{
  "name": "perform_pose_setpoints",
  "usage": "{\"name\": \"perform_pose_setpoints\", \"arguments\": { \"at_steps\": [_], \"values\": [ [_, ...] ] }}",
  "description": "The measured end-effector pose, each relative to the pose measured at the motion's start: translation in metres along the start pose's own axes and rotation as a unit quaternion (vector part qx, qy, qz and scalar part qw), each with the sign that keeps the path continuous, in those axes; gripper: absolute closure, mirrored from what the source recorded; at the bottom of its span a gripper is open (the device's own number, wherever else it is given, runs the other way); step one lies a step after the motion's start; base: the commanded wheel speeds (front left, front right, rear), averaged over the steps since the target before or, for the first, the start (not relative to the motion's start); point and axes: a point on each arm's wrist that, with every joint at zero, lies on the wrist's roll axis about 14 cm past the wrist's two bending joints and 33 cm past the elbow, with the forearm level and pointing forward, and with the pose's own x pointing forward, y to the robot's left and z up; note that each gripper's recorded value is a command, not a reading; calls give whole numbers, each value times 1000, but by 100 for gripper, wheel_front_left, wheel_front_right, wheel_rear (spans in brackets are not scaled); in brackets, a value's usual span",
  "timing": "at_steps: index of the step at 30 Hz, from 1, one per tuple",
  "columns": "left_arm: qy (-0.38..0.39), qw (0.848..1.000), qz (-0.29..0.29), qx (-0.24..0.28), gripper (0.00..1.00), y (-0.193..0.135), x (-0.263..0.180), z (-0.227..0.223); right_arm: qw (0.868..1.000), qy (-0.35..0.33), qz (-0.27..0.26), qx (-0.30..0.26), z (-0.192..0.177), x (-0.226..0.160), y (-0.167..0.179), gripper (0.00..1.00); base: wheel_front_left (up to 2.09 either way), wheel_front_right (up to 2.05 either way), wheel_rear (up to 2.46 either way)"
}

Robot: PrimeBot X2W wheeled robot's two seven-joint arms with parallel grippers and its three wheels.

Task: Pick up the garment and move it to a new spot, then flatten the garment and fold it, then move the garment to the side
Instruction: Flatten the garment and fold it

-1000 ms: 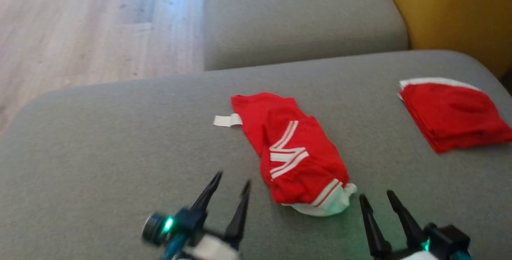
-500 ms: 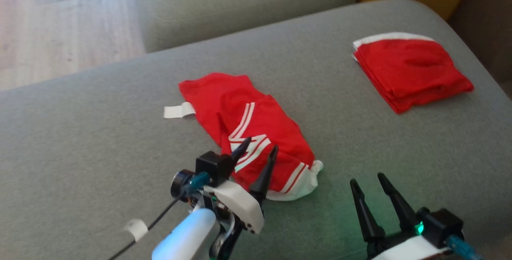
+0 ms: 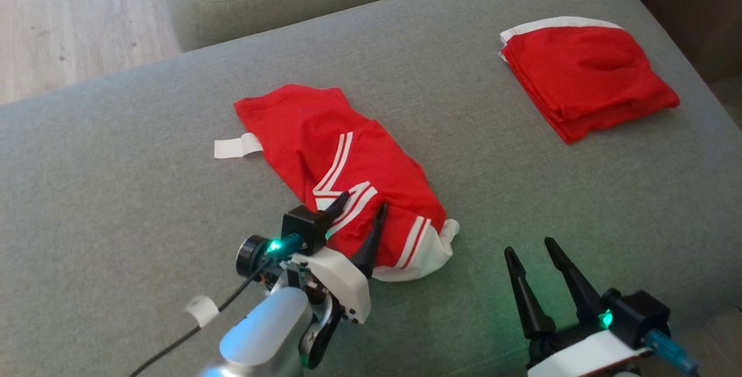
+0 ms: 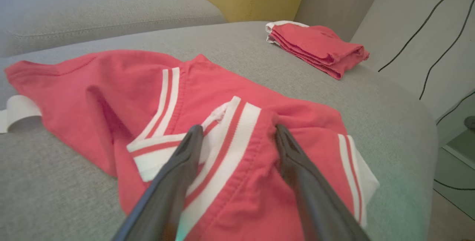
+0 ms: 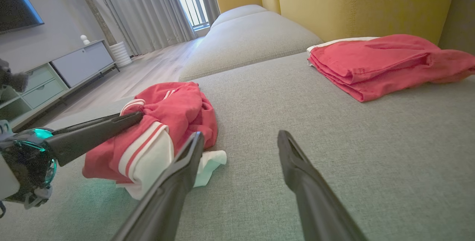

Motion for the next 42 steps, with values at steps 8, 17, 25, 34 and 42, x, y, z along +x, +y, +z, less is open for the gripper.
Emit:
{"name": "perform_pose_setpoints", "arguments": {
  "at_steps": [8, 17, 25, 34, 42],
  "values": [
    [-30, 999, -21, -3, 100, -16, -8, 13, 1000, -9, 11, -1, 4, 0, 6, 0, 0, 0, 0],
    [-103, 990, -99, 9, 100, -64, -13, 77, 999, -34, 20, -4, 16, -6, 11, 0, 0, 0, 0],
    [-266, 952, -146, 41, 100, -94, -16, 251, 999, -46, 7, 0, 20, -15, 7, 0, 0, 0, 0],
    [-293, 950, -100, -33, 100, -69, -13, 281, 998, -58, -10, 8, 25, -20, 1, 0, 0, 0, 0],
    [-111, 970, 89, -195, 100, 37, -32, 48, 999, -34, -6, 15, 11, -15, 3, 0, 0, 0, 0]
  ]
}}
